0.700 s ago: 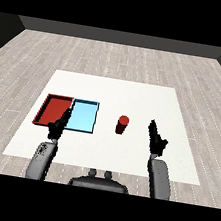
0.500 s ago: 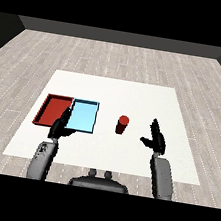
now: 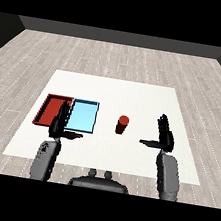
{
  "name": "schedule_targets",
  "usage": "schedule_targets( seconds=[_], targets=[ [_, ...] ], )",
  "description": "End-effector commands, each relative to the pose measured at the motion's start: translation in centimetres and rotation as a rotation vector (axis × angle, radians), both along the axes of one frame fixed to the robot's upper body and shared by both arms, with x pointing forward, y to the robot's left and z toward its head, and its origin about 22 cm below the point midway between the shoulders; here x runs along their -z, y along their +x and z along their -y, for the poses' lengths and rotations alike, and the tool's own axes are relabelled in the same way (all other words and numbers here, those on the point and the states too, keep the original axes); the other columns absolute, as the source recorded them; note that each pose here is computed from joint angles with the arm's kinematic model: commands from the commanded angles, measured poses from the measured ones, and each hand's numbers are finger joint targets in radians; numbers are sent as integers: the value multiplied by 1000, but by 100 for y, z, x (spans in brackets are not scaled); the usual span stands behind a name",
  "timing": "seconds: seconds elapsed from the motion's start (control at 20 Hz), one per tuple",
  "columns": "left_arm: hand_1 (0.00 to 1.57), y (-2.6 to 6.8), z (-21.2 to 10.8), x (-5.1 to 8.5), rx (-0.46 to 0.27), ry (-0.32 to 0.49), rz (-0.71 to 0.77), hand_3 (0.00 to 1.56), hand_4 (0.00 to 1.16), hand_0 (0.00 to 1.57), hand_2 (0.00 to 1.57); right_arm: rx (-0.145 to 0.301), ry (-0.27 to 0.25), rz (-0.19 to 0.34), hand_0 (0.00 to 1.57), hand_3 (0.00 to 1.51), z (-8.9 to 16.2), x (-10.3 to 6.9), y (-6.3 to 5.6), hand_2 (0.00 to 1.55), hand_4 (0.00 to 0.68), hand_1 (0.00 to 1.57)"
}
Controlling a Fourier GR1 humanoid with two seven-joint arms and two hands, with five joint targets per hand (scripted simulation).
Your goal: Pick the red can and put it in the red box
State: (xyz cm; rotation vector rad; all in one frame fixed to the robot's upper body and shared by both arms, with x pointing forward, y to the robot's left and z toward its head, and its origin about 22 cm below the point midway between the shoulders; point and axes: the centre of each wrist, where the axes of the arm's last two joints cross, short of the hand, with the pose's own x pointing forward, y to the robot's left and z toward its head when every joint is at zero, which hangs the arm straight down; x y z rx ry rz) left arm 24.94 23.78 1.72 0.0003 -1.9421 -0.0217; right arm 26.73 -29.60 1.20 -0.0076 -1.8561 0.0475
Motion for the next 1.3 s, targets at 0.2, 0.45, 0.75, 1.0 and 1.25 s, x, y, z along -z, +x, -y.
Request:
schedule_targets(
  seconds=[0.2, 0.45, 0.75, 1.0, 1.25],
  targets=[
    [0, 21, -114, 40, -21, -8, 81, 0, 0, 0, 0, -27, 40, 37, 0, 0, 18, 147, 100, 0, 0, 0],
    [0, 93, -107, 83, -4, -10, 71, 0, 0, 0, 0, -41, 49, 32, 0, 0, 144, 202, -48, 0, 0, 0],
    [0, 27, -88, -6, 12, -54, 88, 0, 0, 0, 0, -78, 61, -8, 0, 0, -169, 352, 152, 0, 0, 0],
    [0, -19, -48, 123, -1, -68, 94, 0, 0, 0, 0, -83, 77, -56, 0, 0, -483, 39, 488, 0, 0, 0],
    [0, -9, -145, 200, 2, -87, 99, 0, 0, 0, 0, -80, 98, -69, 0, 0, -421, 231, 521, 0, 0, 0]
  ],
)
